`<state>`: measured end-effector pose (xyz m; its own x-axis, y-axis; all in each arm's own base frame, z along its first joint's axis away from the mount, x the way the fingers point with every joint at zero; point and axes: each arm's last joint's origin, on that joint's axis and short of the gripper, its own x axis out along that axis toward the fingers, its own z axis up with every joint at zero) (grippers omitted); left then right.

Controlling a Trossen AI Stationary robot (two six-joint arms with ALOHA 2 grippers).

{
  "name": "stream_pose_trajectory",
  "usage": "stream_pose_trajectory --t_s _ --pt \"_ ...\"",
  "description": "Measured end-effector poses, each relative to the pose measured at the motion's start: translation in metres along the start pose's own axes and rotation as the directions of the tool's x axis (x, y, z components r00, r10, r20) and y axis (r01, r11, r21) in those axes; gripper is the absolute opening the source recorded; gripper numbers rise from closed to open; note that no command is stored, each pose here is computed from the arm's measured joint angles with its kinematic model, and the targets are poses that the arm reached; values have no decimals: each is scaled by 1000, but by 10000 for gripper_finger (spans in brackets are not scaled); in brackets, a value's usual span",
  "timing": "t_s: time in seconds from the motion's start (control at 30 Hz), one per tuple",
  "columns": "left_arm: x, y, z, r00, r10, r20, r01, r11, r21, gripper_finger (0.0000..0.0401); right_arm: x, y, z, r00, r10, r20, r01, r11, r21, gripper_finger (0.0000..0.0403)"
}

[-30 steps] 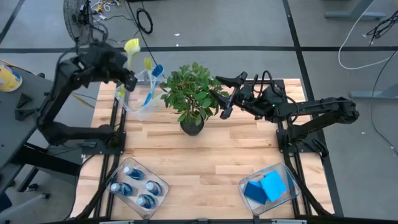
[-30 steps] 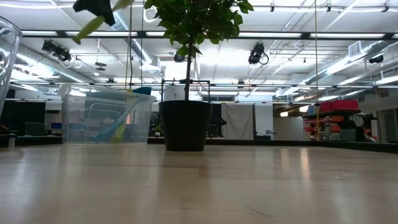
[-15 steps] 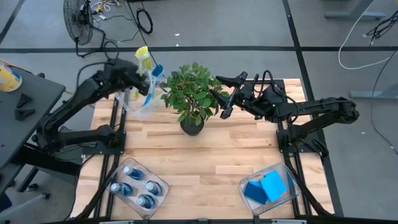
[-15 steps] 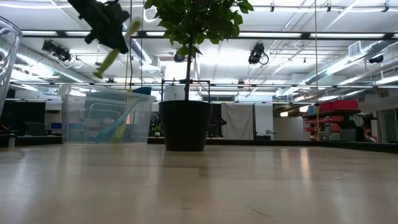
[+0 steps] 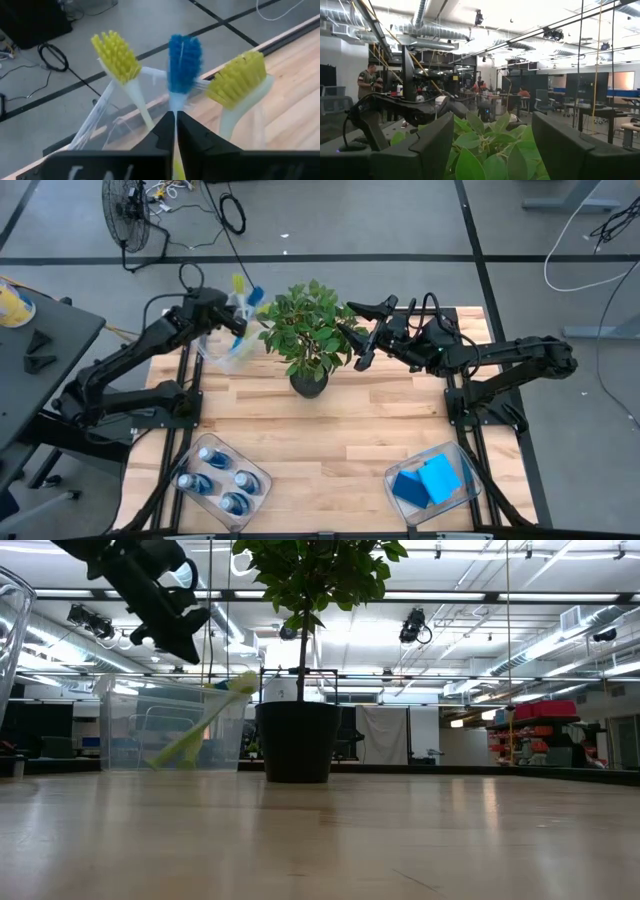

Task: Pick & Place Kitchen Sink Supplies
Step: Return to Home Position

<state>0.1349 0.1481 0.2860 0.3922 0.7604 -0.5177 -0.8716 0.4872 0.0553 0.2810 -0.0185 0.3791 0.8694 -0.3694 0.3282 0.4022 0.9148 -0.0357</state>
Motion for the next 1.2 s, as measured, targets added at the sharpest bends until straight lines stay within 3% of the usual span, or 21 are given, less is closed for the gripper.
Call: stream_pose_trajectory --t_s 0.3,0.7,0.93,1.2 --pt "1 2 4 999 -6 37 6 1000 -21 12 0 0 0 1000 0 0 0 1000 0 270" --pt "-32 -3 54 950 -245 195 243 969 35 18 0 1 -6 998 9 -60 -10 1000 -23 270" --pt "-38 -18 54 908 -375 186 377 926 24 18 -1 4 -15 986 92 -141 -91 996 10 268" --pt "-44 -28 53 889 -418 186 416 908 53 10 -11 -5 5 995 49 -87 -54 997 -56 236"
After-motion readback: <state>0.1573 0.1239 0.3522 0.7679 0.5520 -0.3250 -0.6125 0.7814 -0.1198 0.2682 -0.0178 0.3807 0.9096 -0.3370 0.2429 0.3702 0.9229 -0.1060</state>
